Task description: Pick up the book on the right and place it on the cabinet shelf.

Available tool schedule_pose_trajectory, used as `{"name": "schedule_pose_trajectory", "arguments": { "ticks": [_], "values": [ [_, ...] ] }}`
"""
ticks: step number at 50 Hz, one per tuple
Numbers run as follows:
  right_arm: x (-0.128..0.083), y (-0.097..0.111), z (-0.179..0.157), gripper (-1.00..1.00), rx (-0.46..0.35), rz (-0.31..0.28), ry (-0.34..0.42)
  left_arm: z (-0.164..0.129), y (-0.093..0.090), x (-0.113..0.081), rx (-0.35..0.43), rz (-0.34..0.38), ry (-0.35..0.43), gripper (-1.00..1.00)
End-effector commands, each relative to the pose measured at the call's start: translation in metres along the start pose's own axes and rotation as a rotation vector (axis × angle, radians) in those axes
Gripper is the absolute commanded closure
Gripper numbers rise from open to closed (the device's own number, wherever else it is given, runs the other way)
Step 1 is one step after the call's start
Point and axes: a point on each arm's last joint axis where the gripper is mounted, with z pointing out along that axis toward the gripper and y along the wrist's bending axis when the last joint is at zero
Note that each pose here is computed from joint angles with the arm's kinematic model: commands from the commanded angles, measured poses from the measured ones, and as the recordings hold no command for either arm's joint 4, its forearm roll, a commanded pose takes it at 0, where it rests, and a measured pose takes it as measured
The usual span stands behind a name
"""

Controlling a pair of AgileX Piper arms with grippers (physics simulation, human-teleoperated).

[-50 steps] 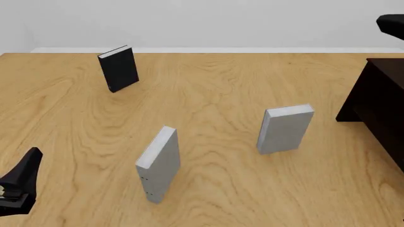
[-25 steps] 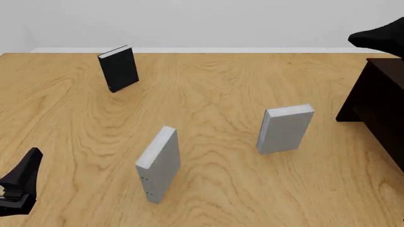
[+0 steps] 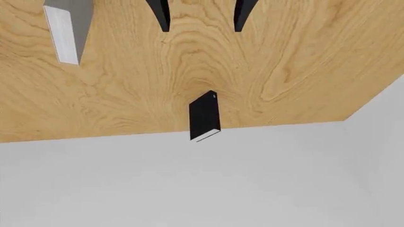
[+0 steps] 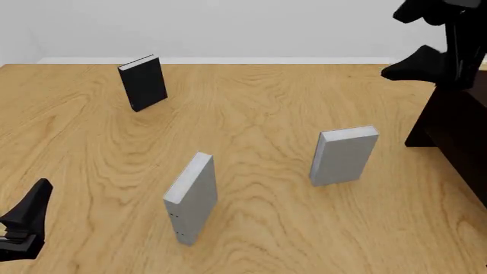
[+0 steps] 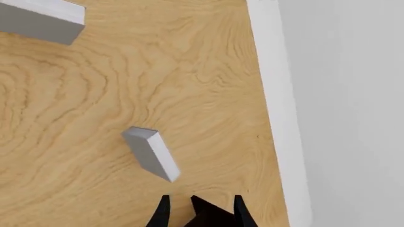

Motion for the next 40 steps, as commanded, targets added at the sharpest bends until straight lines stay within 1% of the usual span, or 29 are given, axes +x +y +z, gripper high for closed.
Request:
{"name": "schedule_pose_trajectory", "arguments": {
  "ticks": [1,3,6,8,9,10,11,12,13,15,18,21,23,27,28,29,31,32,34,36,38,40],
  "values": [
    [-0.009,0.002,0.021,-1.00,-0.092,-0.075,0.019,0.001,0.000,0.000,0.005,0.002,-0.002,-1.00],
    [-0.014,0.008,0.023,-1.00,-0.131,-0.090,0.016,0.001,0.000,0.000,0.006,0.006,-0.002,-1.00],
    [-0.009,0.010,0.028,-1.00,-0.141,-0.112,0.029,0.000,0.000,-0.001,0.005,0.007,-0.004,-1.00],
    [-0.016,0.016,0.027,-1.00,-0.171,-0.132,0.017,0.000,0.000,0.000,0.005,0.009,-0.004,-1.00],
    [-0.017,0.017,0.027,-1.00,-0.168,-0.145,0.011,0.000,0.000,0.000,0.005,0.009,-0.004,-1.00],
    [-0.015,0.014,0.028,-1.00,-0.163,-0.137,0.019,0.000,0.000,0.000,0.005,0.009,-0.004,-1.00],
    [-0.004,0.021,0.030,-1.00,-0.183,-0.187,0.041,0.000,0.000,0.000,0.006,0.009,-0.004,-1.00],
    [0.000,0.028,0.030,-1.00,-0.208,-0.218,0.050,0.000,0.000,0.000,0.007,0.009,-0.003,-1.00],
    [-0.011,0.026,0.029,-1.00,-0.211,-0.190,0.029,0.000,0.000,0.000,0.006,0.007,-0.002,-1.00],
    [-0.019,0.020,0.029,-1.00,-0.191,-0.165,0.011,0.000,0.000,0.000,0.008,0.009,-0.001,-1.00],
    [-0.006,0.024,0.035,-1.00,-0.206,-0.211,0.042,0.001,-0.001,0.000,0.009,0.011,0.002,-1.00],
    [-0.012,0.022,0.038,-1.00,-0.209,-0.198,0.034,0.001,-0.001,0.000,0.010,0.010,0.001,-1.00],
    [-0.007,0.025,0.042,-1.00,-0.218,-0.214,0.045,0.000,0.000,0.000,0.007,0.011,0.000,-1.00],
    [-0.002,0.023,0.046,-1.00,-0.213,-0.224,0.055,0.000,0.000,0.000,0.006,0.016,0.002,-1.00],
    [0.011,0.024,0.048,-1.00,-0.204,-0.265,0.077,0.000,0.000,0.000,0.007,0.017,0.003,-1.00],
    [0.013,0.023,0.049,-1.00,-0.199,-0.270,0.080,0.000,0.000,0.000,0.007,0.020,0.003,-1.00],
    [0.003,0.020,0.051,-1.00,-0.202,-0.250,0.064,0.001,0.000,0.000,0.007,0.019,0.004,-1.00],
    [0.001,0.019,0.053,-1.00,-0.202,-0.247,0.062,0.001,0.000,0.000,0.008,0.019,0.004,-1.00],
    [0.006,0.022,0.056,-1.00,-0.219,-0.259,0.075,0.001,-0.001,0.000,0.011,0.022,0.003,-1.00],
    [0.005,0.019,0.059,-1.00,-0.209,-0.255,0.072,0.000,-0.001,0.000,0.010,0.022,0.003,-1.00],
    [0.002,0.019,0.062,-1.00,-0.219,-0.251,0.071,0.000,0.000,0.000,0.007,0.019,0.003,-1.00],
    [0.005,0.019,0.066,-1.00,-0.223,-0.252,0.079,0.000,0.000,0.000,0.008,0.023,0.005,-1.00]
  ]
}}
